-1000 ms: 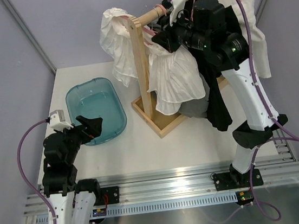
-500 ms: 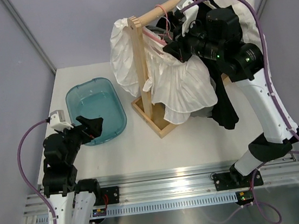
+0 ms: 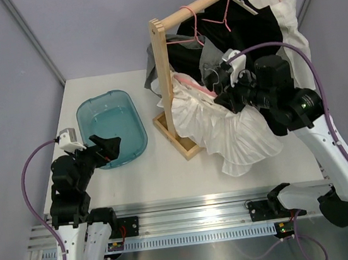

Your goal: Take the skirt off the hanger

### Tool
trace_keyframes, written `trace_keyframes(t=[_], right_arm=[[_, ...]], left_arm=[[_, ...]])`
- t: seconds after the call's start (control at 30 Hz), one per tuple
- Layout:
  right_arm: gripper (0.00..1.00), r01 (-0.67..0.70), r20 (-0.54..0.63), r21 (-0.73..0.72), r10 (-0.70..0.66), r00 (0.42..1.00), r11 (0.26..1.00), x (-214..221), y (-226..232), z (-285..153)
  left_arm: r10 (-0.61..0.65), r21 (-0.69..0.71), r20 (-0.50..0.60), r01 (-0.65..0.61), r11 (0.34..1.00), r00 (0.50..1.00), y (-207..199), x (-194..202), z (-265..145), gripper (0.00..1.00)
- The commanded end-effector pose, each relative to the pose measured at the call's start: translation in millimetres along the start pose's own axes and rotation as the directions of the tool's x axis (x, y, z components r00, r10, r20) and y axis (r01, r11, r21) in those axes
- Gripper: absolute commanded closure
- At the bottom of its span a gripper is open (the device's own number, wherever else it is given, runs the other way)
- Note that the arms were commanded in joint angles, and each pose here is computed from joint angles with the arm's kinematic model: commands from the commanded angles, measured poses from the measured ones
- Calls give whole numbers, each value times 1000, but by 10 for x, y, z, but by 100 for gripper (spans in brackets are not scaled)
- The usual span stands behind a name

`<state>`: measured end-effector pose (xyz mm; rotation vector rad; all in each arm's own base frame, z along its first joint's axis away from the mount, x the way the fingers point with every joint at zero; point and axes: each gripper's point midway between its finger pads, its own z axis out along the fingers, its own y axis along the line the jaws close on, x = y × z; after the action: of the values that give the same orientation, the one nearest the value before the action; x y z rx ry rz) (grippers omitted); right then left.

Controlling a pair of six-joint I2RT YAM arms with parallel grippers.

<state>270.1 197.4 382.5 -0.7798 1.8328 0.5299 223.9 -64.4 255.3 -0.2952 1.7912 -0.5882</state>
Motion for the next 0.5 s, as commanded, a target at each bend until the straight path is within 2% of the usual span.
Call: trace_keyframes(t=[0.0,0.13,0.23,0.27,0.33,0.47], right_arm=[[100,44,-6,32,-44,999,999,200,-25,-193],[100,62,-83,36,-59,995,997,584,-20,-327],[100,127,-127,11,-124,984,992,833,35,-466],[100,157,-131,1,-156,979,988,882,63,-542],[100,221,-188,-79,-232,954,972,1111,161,-631],[100,292,-201,-287,-355,913,912,1449,473,-830]], left_arm=[[4,59,9,-5,998,1000,-116,-39,4,1],[-7,92,-17,9,996,1000,-170,2,29,1],[-7,171,-68,19,985,998,-300,78,54,1],[-8,214,-114,33,976,993,-366,154,62,1],[-12,250,-153,51,967,988,-423,210,82,1],[5,314,-236,71,947,972,-562,344,118,1]])
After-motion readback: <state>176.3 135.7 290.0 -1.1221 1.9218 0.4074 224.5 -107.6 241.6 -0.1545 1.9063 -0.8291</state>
